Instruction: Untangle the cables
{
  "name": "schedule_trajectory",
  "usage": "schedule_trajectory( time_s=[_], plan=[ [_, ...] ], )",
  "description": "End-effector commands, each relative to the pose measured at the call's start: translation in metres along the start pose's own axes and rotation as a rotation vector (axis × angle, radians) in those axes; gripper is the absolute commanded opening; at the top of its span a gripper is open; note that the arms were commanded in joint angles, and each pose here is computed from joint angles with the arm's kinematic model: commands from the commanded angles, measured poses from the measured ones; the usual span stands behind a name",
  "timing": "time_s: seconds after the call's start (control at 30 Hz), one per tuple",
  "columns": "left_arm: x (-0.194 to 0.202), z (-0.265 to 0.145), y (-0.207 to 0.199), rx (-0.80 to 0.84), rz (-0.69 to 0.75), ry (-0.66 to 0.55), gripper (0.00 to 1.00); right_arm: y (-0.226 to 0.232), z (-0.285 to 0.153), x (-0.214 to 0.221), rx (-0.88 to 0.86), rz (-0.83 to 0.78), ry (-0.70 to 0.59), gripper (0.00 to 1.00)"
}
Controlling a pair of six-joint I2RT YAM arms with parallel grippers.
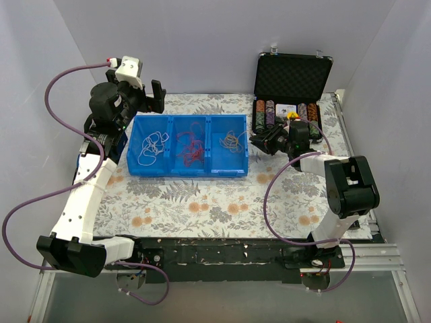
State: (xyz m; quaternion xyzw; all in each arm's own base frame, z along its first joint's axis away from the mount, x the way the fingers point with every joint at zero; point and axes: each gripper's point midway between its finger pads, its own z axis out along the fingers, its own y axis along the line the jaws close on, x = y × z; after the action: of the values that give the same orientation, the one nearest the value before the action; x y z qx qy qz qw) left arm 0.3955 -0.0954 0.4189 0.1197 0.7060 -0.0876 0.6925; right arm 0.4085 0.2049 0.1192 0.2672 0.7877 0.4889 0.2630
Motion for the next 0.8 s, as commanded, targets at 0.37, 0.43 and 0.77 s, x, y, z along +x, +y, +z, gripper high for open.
schedule_trajectory(
  time_s=[0.37, 0.43, 0.77],
  plan=[
    [-0.003, -0.003, 0.003, -0.012, 0.004, -0.012, 0.98, 0.039, -0.007, -0.013, -0.108, -0.131, -0.061, 0.01],
    [-0.003, -0.003, 0.003, -0.012, 0.003, -0.012, 0.98, 0.052, -0.009, -0.014, -0.116, -0.210, -0.074, 0.01],
    [-0.005, -0.007, 0.004, -0.019, 0.002, -0.021, 0.98, 0.129, 0.006, 0.032, -0.172, -0.602, -0.014, 0.01]
  ],
)
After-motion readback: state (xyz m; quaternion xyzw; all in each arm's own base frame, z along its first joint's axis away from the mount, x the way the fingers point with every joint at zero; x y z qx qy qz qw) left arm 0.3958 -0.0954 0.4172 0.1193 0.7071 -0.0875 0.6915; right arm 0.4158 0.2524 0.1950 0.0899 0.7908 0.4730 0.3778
